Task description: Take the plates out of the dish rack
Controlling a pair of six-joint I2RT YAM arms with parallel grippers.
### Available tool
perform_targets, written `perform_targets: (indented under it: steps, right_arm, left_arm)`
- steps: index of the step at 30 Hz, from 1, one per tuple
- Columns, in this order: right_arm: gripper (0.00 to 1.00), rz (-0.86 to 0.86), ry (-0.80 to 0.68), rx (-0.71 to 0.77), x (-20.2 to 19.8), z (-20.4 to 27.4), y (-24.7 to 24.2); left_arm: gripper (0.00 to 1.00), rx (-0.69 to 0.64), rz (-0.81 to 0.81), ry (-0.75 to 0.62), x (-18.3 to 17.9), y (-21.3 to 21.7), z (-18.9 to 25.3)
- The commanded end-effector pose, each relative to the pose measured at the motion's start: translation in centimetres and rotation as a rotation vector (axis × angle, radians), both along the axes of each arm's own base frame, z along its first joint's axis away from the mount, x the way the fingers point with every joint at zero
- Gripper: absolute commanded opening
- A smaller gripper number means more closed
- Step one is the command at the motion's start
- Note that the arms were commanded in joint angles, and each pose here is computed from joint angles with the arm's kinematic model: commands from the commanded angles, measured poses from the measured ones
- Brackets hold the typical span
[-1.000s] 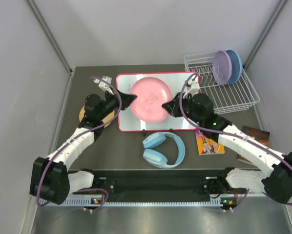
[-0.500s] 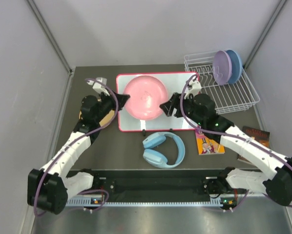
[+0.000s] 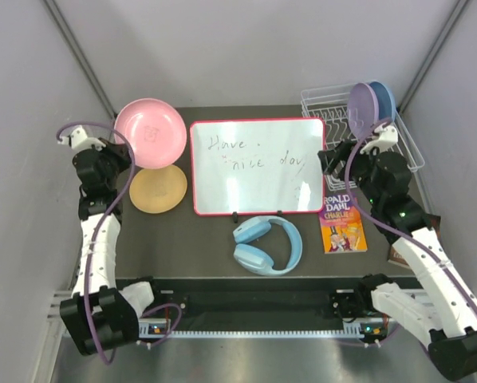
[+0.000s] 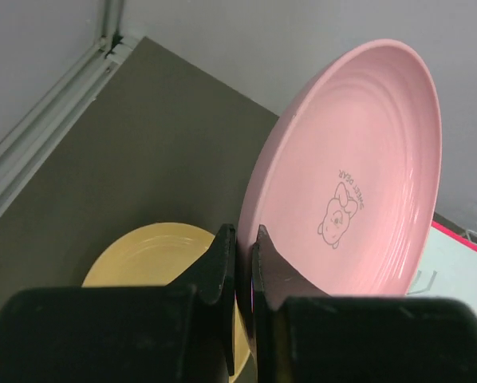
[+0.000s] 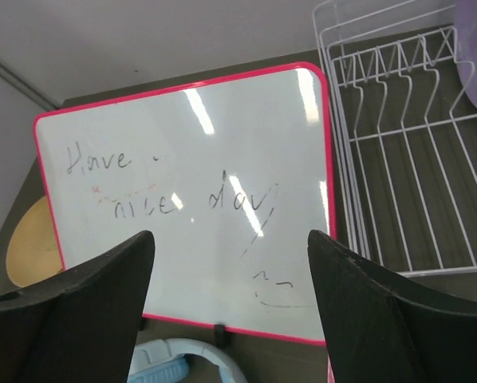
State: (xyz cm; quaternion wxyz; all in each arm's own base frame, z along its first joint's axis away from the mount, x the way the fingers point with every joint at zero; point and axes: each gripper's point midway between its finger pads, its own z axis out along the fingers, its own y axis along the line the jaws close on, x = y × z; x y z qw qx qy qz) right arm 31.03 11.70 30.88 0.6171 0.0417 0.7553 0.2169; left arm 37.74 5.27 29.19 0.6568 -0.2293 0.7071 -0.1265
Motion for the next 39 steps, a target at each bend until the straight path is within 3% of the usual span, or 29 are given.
perform_targets:
  steps: [1,8,26,28,31,33,35,36,37,39]
  right_arm:
    - [0.78,-0.009,0.000,-0.047,0.2,0.3,-1.6]
    - [0.78,0.012,0.021,-0.049,1.5,-0.1,-2.1]
    - [0.80,-0.055,0.027,-0.060,5.5,1.4,-6.0]
    - [0.80,-0.067,0.033,-0.069,6.1,1.2,-6.3]
    - [0.81,-0.115,0.037,-0.100,7.7,1.4,-7.5]
    - [0.81,-0.170,0.054,-0.137,9.4,1.1,-8.8]
    - [0.82,-0.209,0.070,-0.171,11.3,0.8,-9.8]
    - [0.82,-0.219,0.076,-0.181,12.0,0.7,-10.1]
    - [0.82,-0.232,0.079,-0.191,12.7,0.7,-10.4]
    - [0.82,-0.263,0.094,-0.206,14.6,0.3,-12.0]
  left_arm:
    - [0.00,-0.040,0.089,0.059,-0.1,2.9,-3.3]
    - [0.00,-0.112,0.128,0.203,0.0,4.0,-11.3]
    - [0.02,-0.156,0.190,0.420,-0.7,4.9,-19.8]
    - [0.12,-0.161,0.189,0.426,-0.7,4.8,-19.9]
    - [0.46,-0.173,0.181,0.415,-0.7,4.6,-19.8]
    - [0.58,-0.175,0.172,0.406,-0.6,4.4,-19.5]
    - [0.64,-0.173,0.160,0.390,-0.4,4.3,-18.8]
    - [0.73,-0.173,0.154,0.386,-0.4,4.1,-18.4]
    - [0.74,-0.173,0.152,0.376,-0.3,4.2,-18.0]
    - [0.85,-0.167,0.147,0.350,-0.2,4.1,-16.9]
